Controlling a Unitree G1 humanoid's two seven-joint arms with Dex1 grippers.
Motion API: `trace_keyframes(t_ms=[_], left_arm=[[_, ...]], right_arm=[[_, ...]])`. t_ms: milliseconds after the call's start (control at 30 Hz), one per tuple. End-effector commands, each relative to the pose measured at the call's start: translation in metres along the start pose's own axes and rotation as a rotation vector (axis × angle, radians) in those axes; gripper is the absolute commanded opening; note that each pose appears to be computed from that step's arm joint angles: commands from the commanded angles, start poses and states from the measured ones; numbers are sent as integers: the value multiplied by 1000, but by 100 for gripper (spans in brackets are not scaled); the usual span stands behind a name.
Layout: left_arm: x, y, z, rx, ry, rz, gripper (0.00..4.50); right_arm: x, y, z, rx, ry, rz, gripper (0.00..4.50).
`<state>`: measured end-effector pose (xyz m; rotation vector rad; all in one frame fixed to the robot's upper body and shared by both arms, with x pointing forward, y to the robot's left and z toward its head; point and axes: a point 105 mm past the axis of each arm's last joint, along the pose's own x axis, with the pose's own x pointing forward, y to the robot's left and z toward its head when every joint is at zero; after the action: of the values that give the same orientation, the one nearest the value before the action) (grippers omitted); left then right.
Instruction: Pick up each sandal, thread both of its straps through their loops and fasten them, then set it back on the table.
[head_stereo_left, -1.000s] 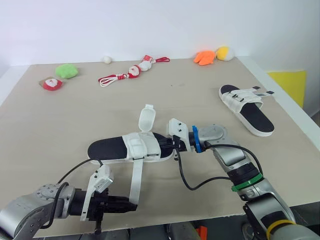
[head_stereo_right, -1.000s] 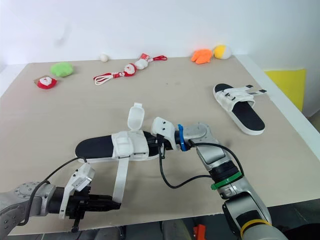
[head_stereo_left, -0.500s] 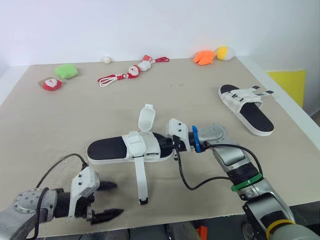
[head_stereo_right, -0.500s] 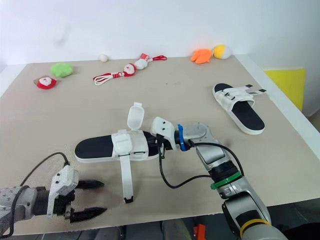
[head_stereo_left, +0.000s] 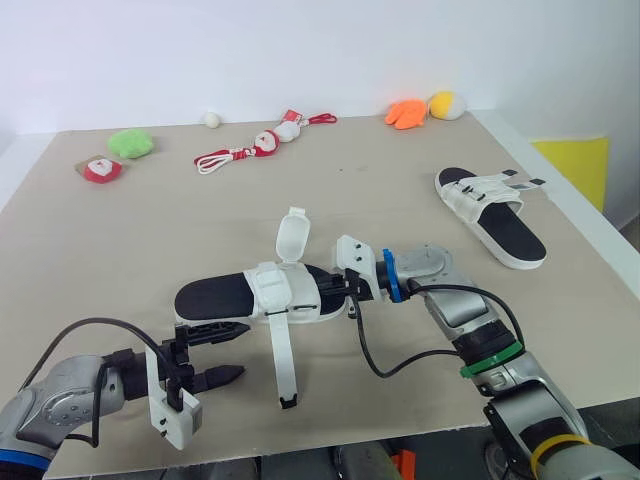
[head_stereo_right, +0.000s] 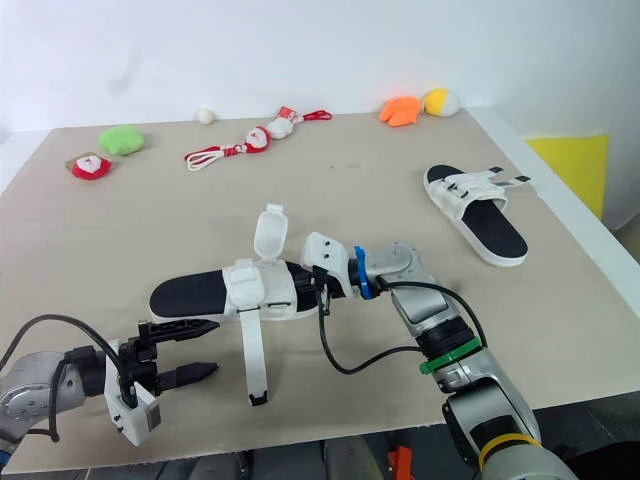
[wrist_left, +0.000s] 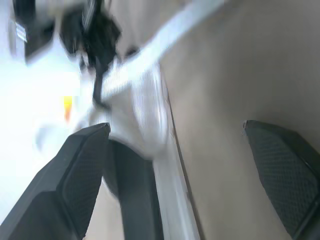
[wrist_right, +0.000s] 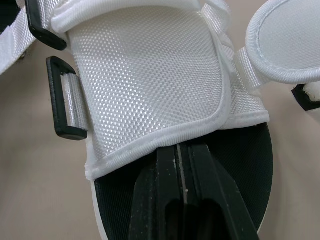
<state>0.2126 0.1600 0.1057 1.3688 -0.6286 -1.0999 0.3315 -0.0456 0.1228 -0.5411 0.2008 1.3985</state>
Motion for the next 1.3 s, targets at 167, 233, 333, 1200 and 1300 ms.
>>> trace_keyframes(t_ms=[167,233,333,1200,1300], left_arm=[[26,7,19,42,-133,43,444],[32,15,24,50,-164,63,444],[37,23,32,53,-205,71,444],[49,-14,44,6,-249,-76,444],[49,-15,44,22,-253,-81,444]], right_arm=[[2,3,-7,12,39,4,0],[1,2,-6,15,38,0,0],[1,3,-6,16,39,-1,0],[1,4,-7,23,36,-11,0],[0,4,-6,24,36,-11,0]])
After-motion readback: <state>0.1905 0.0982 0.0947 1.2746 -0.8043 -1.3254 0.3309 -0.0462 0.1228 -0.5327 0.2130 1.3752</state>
